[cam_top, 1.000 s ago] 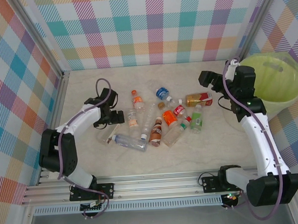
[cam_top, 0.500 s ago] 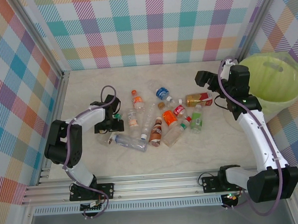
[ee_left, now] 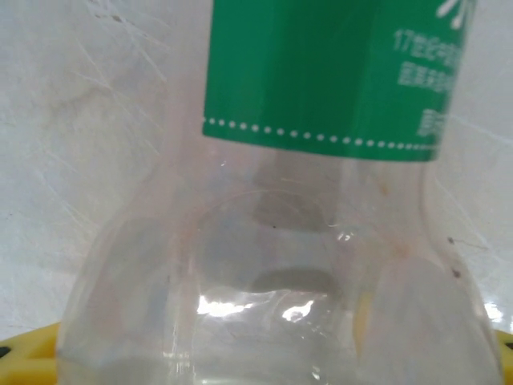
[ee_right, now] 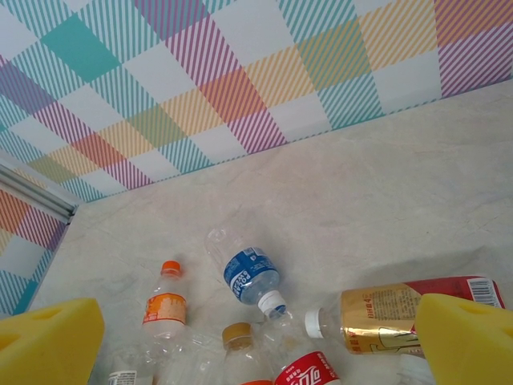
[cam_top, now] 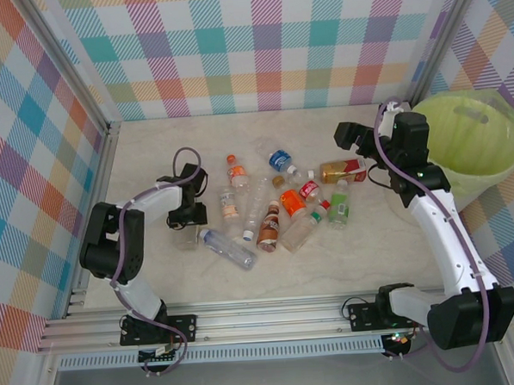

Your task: Put the plastic bottles in the bin

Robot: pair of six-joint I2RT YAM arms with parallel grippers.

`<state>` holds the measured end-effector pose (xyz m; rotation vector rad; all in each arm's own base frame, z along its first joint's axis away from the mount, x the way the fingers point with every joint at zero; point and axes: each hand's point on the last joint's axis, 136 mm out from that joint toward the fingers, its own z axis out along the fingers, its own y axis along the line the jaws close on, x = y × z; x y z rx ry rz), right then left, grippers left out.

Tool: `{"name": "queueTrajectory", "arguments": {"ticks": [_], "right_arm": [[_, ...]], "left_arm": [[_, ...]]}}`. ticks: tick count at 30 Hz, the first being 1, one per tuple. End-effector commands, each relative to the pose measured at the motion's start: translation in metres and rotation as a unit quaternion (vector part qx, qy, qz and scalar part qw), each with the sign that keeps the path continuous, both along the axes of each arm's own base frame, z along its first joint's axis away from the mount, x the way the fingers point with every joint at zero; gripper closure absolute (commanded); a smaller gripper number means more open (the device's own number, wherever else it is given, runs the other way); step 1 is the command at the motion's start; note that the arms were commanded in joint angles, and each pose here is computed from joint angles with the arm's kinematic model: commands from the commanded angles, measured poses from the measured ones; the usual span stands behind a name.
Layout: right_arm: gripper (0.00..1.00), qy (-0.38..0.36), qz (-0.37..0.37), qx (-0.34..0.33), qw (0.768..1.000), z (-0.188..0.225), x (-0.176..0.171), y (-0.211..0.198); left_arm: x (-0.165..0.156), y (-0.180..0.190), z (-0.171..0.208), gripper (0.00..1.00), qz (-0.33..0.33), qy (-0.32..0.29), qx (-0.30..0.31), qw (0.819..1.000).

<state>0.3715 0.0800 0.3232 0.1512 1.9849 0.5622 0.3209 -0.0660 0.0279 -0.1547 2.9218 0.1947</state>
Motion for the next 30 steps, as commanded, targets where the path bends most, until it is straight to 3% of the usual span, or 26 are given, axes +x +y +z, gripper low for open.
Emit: {"name": "queueTrajectory", "arguments": {"ticks": [1, 8, 11, 14, 16, 22, 25, 30], "right_arm": [[0.0, -0.025, -0.004, 0.013, 1.0, 0.016, -0.002, 0.001], [0.0, -0.02, -0.028, 0.043, 0.999, 0.012, -0.002, -0.003], [0.0, -0.025, 0.006, 0.06, 0.998, 0.014, -0.002, 0.01], [0.0, -0.026, 0.098, 0.083, 0.991, 0.022, -0.006, 0.043], [0.0, -0.023, 0.152, 0.091, 0.984, 0.027, -0.01, 0.067], [0.0, -0.037, 0.31, 0.106, 0.944, 0.044, -0.032, 0.141], [0.0, -0.058, 0.392, 0.113, 0.911, 0.057, -0.053, 0.18], [0.0, -0.092, 0.483, 0.082, 0.867, 0.065, -0.087, 0.234]], "left_arm": [[0.014, 0.0, 0.028, 0.42, 0.003, -0.05, -0.007, 0.999], [0.022, -0.018, 0.08, 0.56, -0.037, -0.132, -0.051, 0.989], [0.019, -0.047, 0.117, 0.64, -0.098, -0.184, -0.11, 0.972], [0.01, -0.085, 0.161, 0.67, -0.169, -0.245, -0.192, 0.935], [-0.002, -0.113, 0.192, 0.67, -0.22, -0.282, -0.255, 0.898], [-0.036, -0.17, 0.251, 0.67, -0.336, -0.324, -0.375, 0.801], [-0.051, -0.19, 0.266, 0.67, -0.377, -0.321, -0.412, 0.765], [-0.069, -0.21, 0.281, 0.67, -0.422, -0.31, -0.442, 0.728]]}}
